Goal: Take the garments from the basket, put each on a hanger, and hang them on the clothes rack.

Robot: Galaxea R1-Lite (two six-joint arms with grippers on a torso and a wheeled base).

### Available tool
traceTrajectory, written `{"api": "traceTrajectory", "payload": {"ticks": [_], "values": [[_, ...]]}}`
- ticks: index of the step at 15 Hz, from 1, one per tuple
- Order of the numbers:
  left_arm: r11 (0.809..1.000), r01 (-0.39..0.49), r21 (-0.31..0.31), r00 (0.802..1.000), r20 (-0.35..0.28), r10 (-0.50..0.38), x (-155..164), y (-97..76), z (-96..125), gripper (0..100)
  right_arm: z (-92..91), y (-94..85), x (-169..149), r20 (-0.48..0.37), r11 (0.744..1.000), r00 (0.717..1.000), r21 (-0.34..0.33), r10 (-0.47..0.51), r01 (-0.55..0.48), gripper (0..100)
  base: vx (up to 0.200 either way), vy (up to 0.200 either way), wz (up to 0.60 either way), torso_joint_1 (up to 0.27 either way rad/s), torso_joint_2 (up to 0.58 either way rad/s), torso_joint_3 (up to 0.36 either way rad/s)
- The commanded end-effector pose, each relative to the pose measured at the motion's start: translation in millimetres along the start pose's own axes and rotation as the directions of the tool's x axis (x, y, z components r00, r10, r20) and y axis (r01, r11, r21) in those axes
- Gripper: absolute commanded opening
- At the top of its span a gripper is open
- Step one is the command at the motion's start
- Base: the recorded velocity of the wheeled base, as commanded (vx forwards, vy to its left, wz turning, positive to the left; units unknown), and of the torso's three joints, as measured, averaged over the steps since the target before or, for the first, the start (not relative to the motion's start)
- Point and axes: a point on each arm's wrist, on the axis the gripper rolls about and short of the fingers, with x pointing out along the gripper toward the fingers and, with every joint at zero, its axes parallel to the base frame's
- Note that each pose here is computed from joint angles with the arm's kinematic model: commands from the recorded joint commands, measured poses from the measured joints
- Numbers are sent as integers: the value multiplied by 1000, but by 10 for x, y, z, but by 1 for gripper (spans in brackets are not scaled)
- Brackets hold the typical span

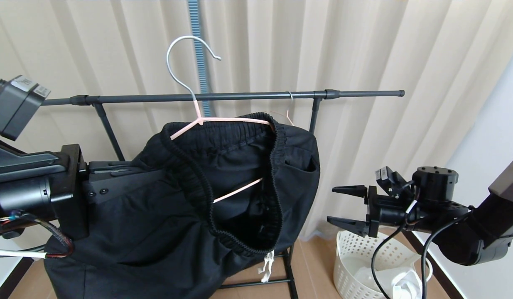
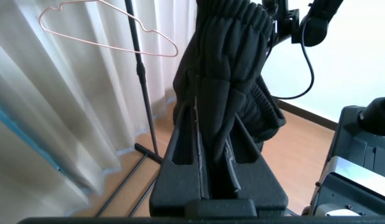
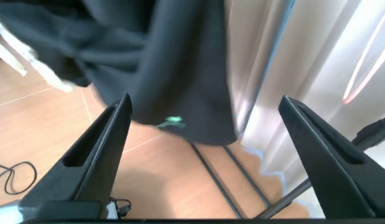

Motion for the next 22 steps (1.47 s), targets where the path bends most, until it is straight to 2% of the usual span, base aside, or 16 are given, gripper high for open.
{"api": "traceTrajectory", "payload": {"ticks": [1,6,9,10,11,14,16,18,19,21,22], "values": [[1000,0,-5,1000,-6,0,7,5,-16,0,125,65,-2,19,999,1000,-35,11,-11,100,0,0,0,0,0,0],[997,-63,-35,998,-32,61,-53,86,-113,0,441,279,-27,58,996,998,-93,17,-12,100,0,0,0,0,0,0],[986,-147,-77,988,-68,142,-87,260,-211,0,695,487,19,89,998,995,-51,-43,47,100,0,0,0,0,0,0],[985,-151,-78,987,-70,146,-86,270,-212,0,705,498,25,90,997,995,-49,-51,55,100,0,0,0,0,0,0],[976,-196,-92,978,-95,187,-56,349,-250,0,822,576,58,108,991,987,-50,-118,124,100,0,0,0,0,0,0],[953,-278,-117,955,-143,261,72,502,-282,0,960,721,156,132,979,971,-29,-198,204,100,0,0,0,0,0,0],[936,-318,-152,941,-170,292,219,648,-282,0,974,735,163,136,977,970,-31,-203,209,100,0,0,0,0,0,0],[907,-386,-168,914,-202,352,443,822,-268,0,986,724,172,139,977,969,-32,-203,209,100,0,0,0,0,0,0],[901,-396,-176,910,-206,360,493,857,-265,0,987,724,172,141,977,969,-33,-203,210,100,0,0,0,0,0,0],[876,-417,-241,905,-198,376,779,1072,-231,0,1001,730,164,146,977,968,-38,-203,211,100,0,0,0,0,0,0],[873,-417,-253,906,-191,377,843,1128,-244,0,1001,730,164,146,977,968,-38,-203,211,100,0,0,0,0,0,0]]}}
